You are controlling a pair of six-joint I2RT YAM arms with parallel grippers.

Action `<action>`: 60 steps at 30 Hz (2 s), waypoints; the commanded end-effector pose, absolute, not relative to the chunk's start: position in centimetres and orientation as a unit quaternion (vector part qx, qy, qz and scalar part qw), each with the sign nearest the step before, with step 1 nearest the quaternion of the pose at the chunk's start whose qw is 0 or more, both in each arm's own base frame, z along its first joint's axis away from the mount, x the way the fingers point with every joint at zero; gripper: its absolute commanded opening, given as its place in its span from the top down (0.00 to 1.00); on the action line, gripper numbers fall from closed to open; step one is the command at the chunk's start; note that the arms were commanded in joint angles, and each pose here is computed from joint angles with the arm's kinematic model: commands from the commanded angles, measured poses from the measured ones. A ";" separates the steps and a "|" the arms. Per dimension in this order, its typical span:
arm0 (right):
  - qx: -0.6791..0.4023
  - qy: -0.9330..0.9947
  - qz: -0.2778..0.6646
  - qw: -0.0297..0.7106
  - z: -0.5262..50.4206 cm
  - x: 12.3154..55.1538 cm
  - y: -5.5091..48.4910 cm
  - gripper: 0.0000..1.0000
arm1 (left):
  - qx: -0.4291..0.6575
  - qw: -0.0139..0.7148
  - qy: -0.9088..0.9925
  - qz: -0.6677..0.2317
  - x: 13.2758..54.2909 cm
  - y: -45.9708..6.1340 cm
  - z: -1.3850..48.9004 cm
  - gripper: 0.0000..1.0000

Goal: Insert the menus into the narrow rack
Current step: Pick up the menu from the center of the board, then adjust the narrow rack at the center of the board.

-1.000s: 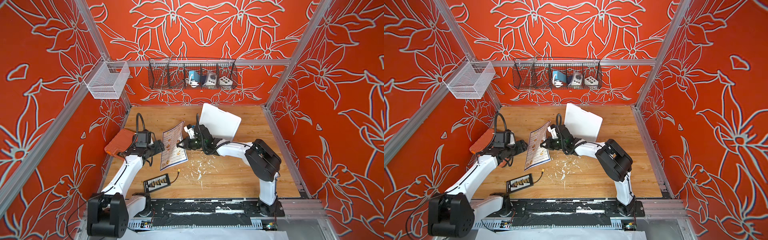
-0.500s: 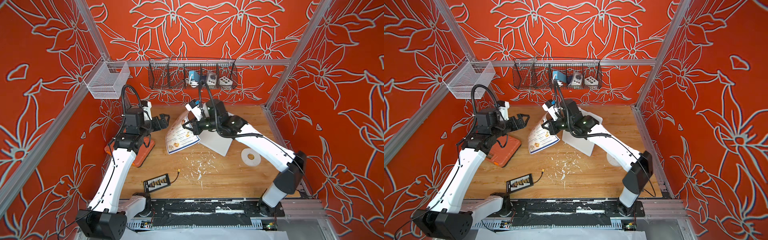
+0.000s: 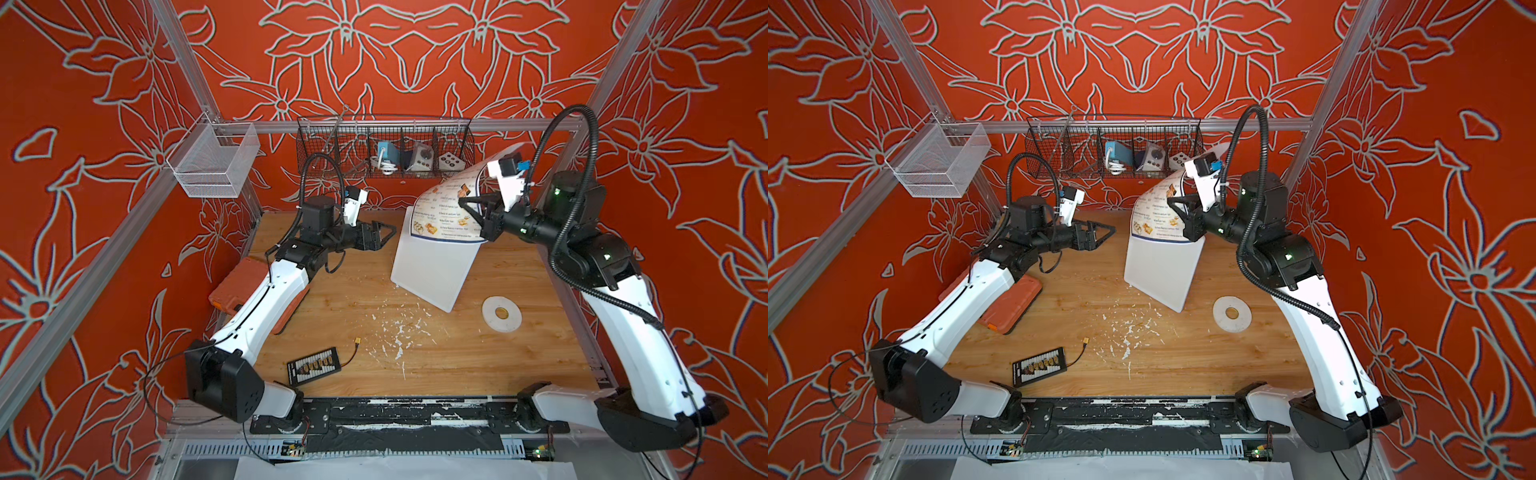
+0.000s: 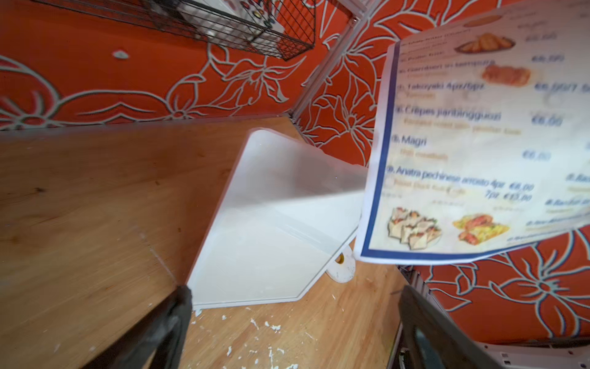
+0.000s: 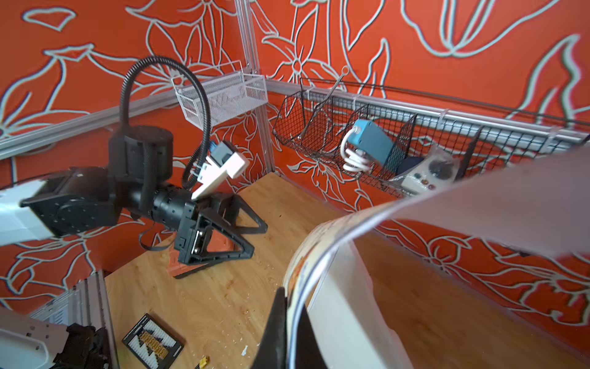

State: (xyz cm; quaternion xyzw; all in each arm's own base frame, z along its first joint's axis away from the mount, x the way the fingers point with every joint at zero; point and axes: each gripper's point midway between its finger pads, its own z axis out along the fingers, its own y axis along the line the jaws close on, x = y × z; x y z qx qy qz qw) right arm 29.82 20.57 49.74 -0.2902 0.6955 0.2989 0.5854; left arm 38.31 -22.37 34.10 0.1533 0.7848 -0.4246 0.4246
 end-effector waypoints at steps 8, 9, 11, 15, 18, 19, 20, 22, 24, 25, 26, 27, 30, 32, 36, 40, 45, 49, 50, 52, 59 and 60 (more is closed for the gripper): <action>-0.209 0.654 0.295 0.665 52.3 34.9 16.7 1.00 | 0.179 0.434 0.765 -0.441 46.6 -26.4 35.9 0.02; -0.201 0.654 0.288 0.670 52.1 35.1 16.3 1.00 | 0.168 0.427 0.767 -0.449 47.3 -26.8 35.6 0.02; -0.188 0.653 0.277 0.679 51.7 35.4 15.7 1.00 | 0.152 0.420 0.767 -0.460 48.6 -27.7 35.0 0.02; -0.169 0.656 0.251 0.691 51.0 35.7 14.4 1.00 | 0.135 0.400 0.783 -0.457 51.1 -29.7 33.5 0.08; -0.165 0.660 0.240 0.693 50.5 35.7 13.8 1.00 | 0.134 0.378 0.795 -0.454 52.1 -31.4 31.9 0.14; -0.163 0.662 0.236 0.693 50.3 35.7 13.6 1.00 | 0.132 0.369 0.800 -0.454 52.3 -31.8 31.4 0.17; -0.161 0.663 0.234 0.693 50.1 35.6 13.5 1.00 | 0.129 0.362 0.804 -0.454 52.4 -32.0 30.9 0.19; -0.158 0.665 0.228 0.694 49.8 35.5 13.2 1.00 | 0.123 0.345 0.812 -0.455 52.3 -32.4 30.1 0.23; -0.155 0.669 0.223 0.692 49.4 35.5 12.9 1.00 | 0.122 0.329 0.820 -0.453 51.7 -32.5 29.3 0.27; -0.155 0.671 0.220 0.691 49.2 35.4 12.8 1.00 | 0.123 0.322 0.823 -0.451 51.2 -32.4 29.0 0.28; -0.154 0.672 0.217 0.691 49.1 35.3 12.6 1.00 | 0.123 0.316 0.826 -0.451 50.8 -32.4 28.7 0.30; -0.154 0.673 0.216 0.690 48.9 35.3 12.6 1.00 | 0.123 0.311 0.827 -0.451 50.2 -32.3 28.6 0.32; -0.152 0.676 0.214 0.689 48.5 35.4 12.4 1.00 | 0.123 0.299 0.833 -0.448 48.9 -31.8 28.1 0.35; -0.152 0.678 0.218 0.686 48.3 35.5 12.5 1.00 | 0.127 0.284 0.839 -0.446 48.0 -31.6 27.5 0.38; -0.155 0.672 0.229 0.687 48.4 35.4 12.8 1.00 | 0.138 0.249 0.851 -0.442 46.3 -31.4 26.1 0.42; -0.159 0.675 0.237 0.680 48.0 35.6 13.1 1.00 | 0.147 0.235 0.853 -0.442 44.8 -31.1 25.8 0.42; -0.174 0.668 0.255 0.677 48.3 35.2 13.8 1.00 | 0.162 0.220 0.849 -0.453 42.8 -30.8 25.8 0.43; -0.200 0.659 0.278 0.669 48.6 34.8 14.9 1.00 | 0.167 0.216 0.846 -0.457 41.4 -30.4 26.0 0.42; -0.204 0.658 0.285 0.667 48.6 34.8 15.1 1.00 | 0.169 0.221 0.847 -0.454 41.3 -30.3 26.2 0.41; -0.210 0.655 0.296 0.662 48.6 34.8 15.5 1.00 | 0.168 0.229 0.848 -0.448 41.6 -30.0 26.4 0.38; -0.227 0.653 0.300 0.658 48.7 35.4 16.1 1.00 | 0.155 0.263 0.840 -0.449 44.1 -28.9 28.0 0.29; -0.230 0.652 0.300 0.657 48.7 35.5 16.2 1.00 | 0.154 0.267 0.839 -0.449 44.4 -29.0 28.3 0.28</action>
